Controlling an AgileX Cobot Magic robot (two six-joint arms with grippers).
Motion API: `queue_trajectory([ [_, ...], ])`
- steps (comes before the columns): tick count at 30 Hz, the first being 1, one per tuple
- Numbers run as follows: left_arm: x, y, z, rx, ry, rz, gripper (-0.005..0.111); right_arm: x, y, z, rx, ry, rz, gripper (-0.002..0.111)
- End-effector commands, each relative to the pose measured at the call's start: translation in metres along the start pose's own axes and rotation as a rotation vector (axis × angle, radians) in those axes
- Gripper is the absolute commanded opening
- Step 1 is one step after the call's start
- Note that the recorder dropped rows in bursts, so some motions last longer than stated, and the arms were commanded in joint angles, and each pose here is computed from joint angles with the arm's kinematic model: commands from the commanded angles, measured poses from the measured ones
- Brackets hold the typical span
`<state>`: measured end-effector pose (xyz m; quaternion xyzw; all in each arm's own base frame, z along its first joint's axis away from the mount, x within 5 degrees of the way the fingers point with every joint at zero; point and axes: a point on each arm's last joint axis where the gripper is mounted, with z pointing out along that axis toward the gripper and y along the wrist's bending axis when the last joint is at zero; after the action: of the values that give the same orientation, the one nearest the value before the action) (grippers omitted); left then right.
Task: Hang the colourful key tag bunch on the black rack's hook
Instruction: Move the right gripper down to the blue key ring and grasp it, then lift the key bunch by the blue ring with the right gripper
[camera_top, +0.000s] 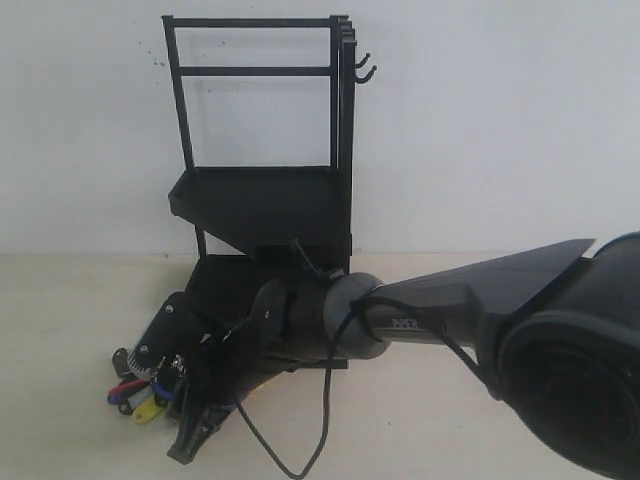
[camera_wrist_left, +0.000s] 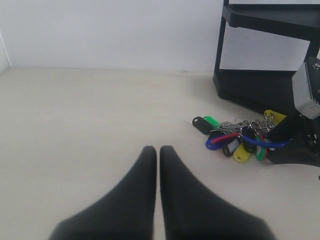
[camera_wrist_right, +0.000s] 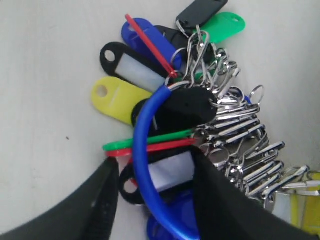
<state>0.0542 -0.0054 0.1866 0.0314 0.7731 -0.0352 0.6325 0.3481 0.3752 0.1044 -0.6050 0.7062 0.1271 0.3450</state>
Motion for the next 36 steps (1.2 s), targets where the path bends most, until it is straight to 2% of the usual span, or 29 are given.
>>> queue_trajectory([
  [1,-0.001,0.0,0.0,-0.001,-0.001,-0.003,0.004,0.0,0.0,0.001,-0.005,0.001,-0.009,0.013],
  [2,-0.001,0.0,0.0,-0.001,-0.001,-0.003,0.004,0.0,0.001,0.001,-0.011,0.004,-0.012,0.0],
  [8,-0.001,0.0,0.0,-0.001,-0.001,-0.003,0.004,-0.007,0.003,-0.01,-0.06,0.007,-0.011,0.0],
  [20,-0.001,0.0,0.0,-0.001,-0.001,-0.003,0.004,-0.059,-0.003,-0.086,-0.113,-0.08,0.105,0.0],
  [25,-0.001,0.0,0.0,-0.001,-0.001,-0.003,0.004,-0.076,-0.001,-0.124,-0.16,-0.093,0.11,0.0],
  [36,-0.001,0.0,0.0,-0.001,-0.001,-0.003,0.004,-0.106,-0.009,-0.24,-0.003,-0.108,0.143,0.0],
])
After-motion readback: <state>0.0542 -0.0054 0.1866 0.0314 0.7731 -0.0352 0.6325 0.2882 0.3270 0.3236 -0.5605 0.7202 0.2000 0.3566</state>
